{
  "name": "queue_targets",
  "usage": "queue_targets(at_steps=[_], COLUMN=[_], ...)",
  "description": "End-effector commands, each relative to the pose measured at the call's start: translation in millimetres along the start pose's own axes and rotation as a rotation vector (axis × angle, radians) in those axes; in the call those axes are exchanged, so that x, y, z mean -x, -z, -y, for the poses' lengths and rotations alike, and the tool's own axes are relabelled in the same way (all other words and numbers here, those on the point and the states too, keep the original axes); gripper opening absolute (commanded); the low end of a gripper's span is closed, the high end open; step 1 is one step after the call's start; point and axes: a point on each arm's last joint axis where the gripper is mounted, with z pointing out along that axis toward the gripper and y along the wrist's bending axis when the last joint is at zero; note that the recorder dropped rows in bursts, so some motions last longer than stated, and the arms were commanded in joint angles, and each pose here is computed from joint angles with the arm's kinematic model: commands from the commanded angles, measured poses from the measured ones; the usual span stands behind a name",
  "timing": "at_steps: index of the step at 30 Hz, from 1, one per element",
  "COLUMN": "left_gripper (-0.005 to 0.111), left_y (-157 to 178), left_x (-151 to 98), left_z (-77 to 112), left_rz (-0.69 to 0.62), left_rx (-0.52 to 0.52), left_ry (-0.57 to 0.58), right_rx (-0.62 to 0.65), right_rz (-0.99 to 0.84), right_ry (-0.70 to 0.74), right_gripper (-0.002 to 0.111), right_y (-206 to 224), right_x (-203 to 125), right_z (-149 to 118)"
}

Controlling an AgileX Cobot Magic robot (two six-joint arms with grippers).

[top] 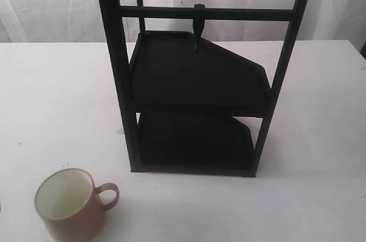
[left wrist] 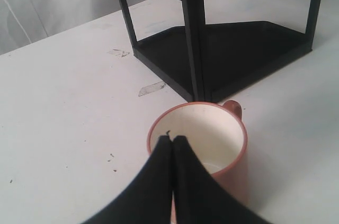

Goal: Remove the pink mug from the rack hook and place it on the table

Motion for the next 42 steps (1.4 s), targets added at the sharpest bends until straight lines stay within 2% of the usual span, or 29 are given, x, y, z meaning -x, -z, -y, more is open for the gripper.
queue_targets(at_steps=[1, 16, 24, 42], left_gripper=[0.000, 0.000, 0.000, 0.000], left_y=[0.1, 0.1, 0.1, 0.1], left_x=[-0.7, -0.7, -0.7, -0.7], left_z=[0.0, 0.0, 0.0, 0.0], left_rz=[0.003, 0.003, 0.003, 0.003], left_rx=[0.003, 0.003, 0.003, 0.003], left_ry=[0.009, 0.009, 0.009, 0.009], right_rx=[-0.003, -0.003, -0.116, -0.118], right_rz=[0.008, 0.008, 0.021, 0.021], right_ry=[0.004, 0.004, -0.012, -0.013], right_gripper=[0.000, 0.000, 0.000, 0.000], right_y=[0.1, 0.1, 0.5, 0.5], right_x=[-0.7, -0.7, 0.0, 0.0], right_z=[0.3, 0.3, 6.7, 6.8])
